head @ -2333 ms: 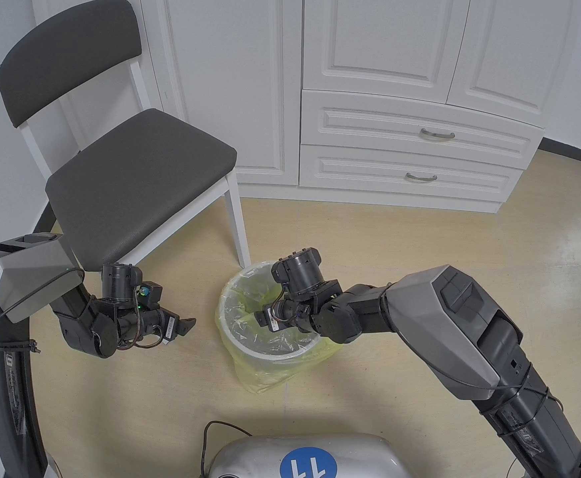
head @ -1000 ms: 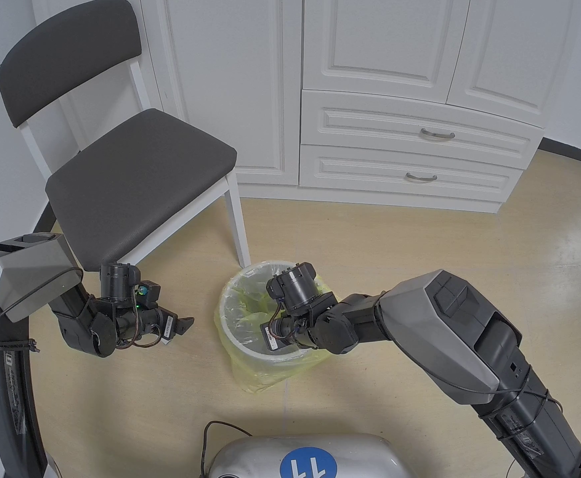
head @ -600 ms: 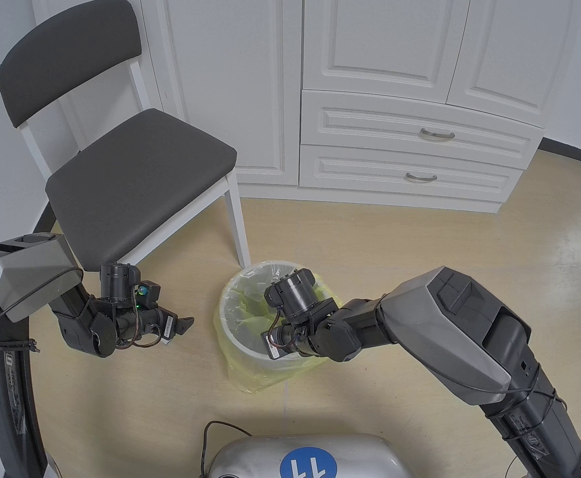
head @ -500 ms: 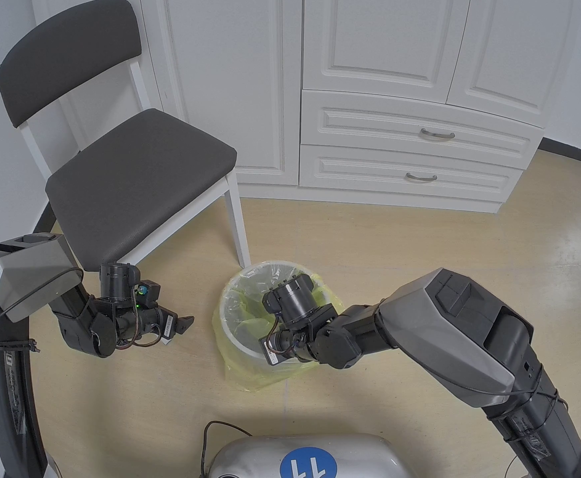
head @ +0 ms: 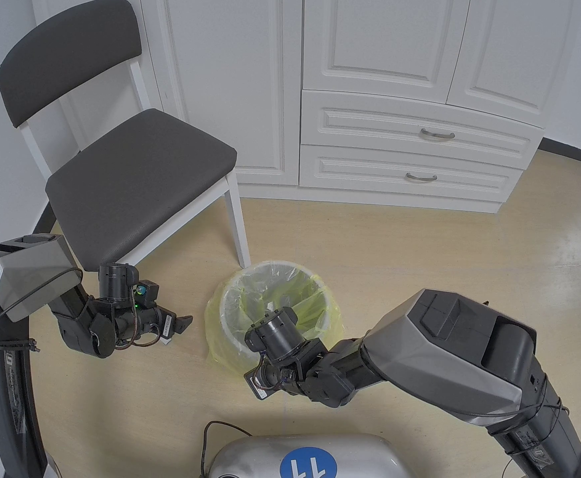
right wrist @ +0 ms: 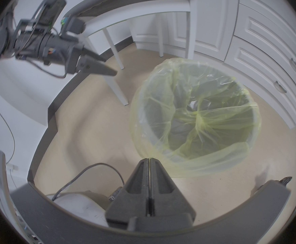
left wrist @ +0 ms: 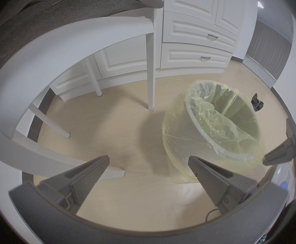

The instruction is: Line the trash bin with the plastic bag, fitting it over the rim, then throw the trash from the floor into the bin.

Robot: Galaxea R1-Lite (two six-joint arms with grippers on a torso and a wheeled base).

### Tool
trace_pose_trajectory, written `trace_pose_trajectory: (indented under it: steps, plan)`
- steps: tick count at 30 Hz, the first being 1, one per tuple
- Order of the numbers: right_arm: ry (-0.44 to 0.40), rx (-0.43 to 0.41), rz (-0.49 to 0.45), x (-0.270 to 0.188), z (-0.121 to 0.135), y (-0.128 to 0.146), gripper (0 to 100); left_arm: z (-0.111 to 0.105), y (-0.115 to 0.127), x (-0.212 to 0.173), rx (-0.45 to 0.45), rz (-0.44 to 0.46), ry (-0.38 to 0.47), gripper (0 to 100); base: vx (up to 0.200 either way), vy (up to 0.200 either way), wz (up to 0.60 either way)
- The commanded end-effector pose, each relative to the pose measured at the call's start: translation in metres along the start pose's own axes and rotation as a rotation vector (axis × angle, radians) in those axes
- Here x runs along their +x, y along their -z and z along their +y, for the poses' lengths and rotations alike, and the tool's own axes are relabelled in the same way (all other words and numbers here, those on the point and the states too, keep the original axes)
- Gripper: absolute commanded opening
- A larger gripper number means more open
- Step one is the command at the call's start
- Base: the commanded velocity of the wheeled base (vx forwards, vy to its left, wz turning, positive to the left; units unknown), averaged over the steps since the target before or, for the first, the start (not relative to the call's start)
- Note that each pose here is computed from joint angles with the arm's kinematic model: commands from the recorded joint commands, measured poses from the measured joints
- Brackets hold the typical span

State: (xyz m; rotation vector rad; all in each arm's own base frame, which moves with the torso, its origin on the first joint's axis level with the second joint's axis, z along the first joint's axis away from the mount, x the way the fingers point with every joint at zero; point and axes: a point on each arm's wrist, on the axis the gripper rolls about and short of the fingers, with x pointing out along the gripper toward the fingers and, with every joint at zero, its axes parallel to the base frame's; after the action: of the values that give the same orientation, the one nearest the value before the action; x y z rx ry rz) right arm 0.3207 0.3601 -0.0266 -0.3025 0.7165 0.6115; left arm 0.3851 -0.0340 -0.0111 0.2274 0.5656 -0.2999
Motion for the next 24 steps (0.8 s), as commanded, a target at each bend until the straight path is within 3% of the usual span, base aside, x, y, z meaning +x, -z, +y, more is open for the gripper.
trace_pose_trajectory:
  steps: [1, 13, 14, 24]
  plan:
    - [-0.006, -0.012, 0.016, 0.005, 0.004, 0.007, 0, 0.000, 0.001, 0.000, -0.001, 0.001, -0.001, 100, 0.000, 0.000, 0.00]
    - [0.011, 0.002, 0.005, 0.016, -0.004, 0.004, 0, 0.001, -0.003, -0.003, -0.002, -0.013, -0.002, 100, 0.000, 0.000, 0.00]
    - [0.011, -0.002, 0.004, 0.015, -0.004, 0.003, 100, 0.001, -0.004, -0.003, -0.001, -0.020, -0.004, 100, 0.000, 0.000, 0.00]
    - [-0.004, -0.008, 0.009, 0.000, 0.003, 0.003, 100, 0.000, -0.006, -0.006, 0.002, -0.030, -0.006, 100, 0.000, 0.000, 0.00]
